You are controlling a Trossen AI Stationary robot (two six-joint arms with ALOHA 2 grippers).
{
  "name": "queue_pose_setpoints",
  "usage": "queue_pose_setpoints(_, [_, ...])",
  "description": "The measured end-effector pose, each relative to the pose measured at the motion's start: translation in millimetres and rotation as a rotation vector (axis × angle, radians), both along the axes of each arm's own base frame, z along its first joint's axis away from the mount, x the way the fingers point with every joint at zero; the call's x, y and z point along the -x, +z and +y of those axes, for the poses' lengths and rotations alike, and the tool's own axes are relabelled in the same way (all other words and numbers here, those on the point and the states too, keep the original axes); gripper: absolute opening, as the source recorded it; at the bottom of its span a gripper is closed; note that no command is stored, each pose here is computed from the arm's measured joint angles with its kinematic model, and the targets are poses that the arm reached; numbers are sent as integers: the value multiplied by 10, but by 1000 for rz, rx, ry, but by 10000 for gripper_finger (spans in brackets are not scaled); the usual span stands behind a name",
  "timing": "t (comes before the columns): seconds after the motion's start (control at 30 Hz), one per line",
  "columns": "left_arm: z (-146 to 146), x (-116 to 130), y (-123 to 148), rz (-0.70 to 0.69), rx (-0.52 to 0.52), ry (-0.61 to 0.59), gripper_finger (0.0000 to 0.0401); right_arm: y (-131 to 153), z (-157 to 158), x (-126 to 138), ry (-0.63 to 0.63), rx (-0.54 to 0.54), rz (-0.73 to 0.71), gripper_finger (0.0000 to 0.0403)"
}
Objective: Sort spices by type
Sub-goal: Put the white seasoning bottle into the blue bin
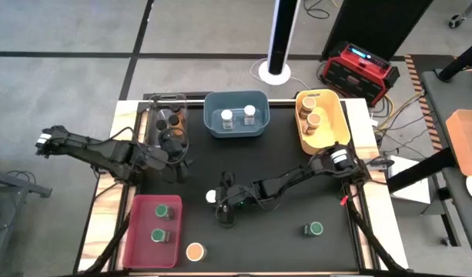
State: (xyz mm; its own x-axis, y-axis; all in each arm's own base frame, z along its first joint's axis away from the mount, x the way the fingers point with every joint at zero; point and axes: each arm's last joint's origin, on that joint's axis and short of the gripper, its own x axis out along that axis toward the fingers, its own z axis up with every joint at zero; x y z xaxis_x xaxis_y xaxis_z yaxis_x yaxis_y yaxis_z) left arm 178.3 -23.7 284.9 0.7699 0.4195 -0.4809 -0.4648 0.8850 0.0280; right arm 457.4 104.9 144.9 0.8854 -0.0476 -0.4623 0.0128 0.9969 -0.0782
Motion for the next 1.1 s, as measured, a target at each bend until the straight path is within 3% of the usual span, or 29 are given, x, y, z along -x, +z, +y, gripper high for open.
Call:
queue_pose_setpoints(0.13, [11,24,59,-5,-41,1,261,229,-30,56,-1,-2,-5,191])
queue_pose_setpoints(0.23, [16,44,187,-36,-62,-14,261,592,-135,140,-7,0,-30,191])
queue_pose_setpoints(0.43, [24,69,360,-68,-105,-36,261,1262,-530,351,8,71,-104,191])
queue_pose_setpoints(0.53, [27,79,370,-67,-114,-36,261,1536,-829,453,-45,73,-149,191])
queue_pose_setpoints(0.77, [30,80,332,-44,-125,-26,261,1672,-1638,575,-313,-31,-186,191])
queue_pose_setpoints(0.87, [30,79,329,-43,-126,-25,261,1618,-1921,615,-534,-84,-197,191])
queue_pose_setpoints(1.0, [32,88,322,-34,-128,-26,261,1520,-2075,709,-847,-97,-169,191])
queue_pose_setpoints(1.1, [33,92,320,-28,-133,-29,261,1488,-2045,734,-945,-96,-166,191])
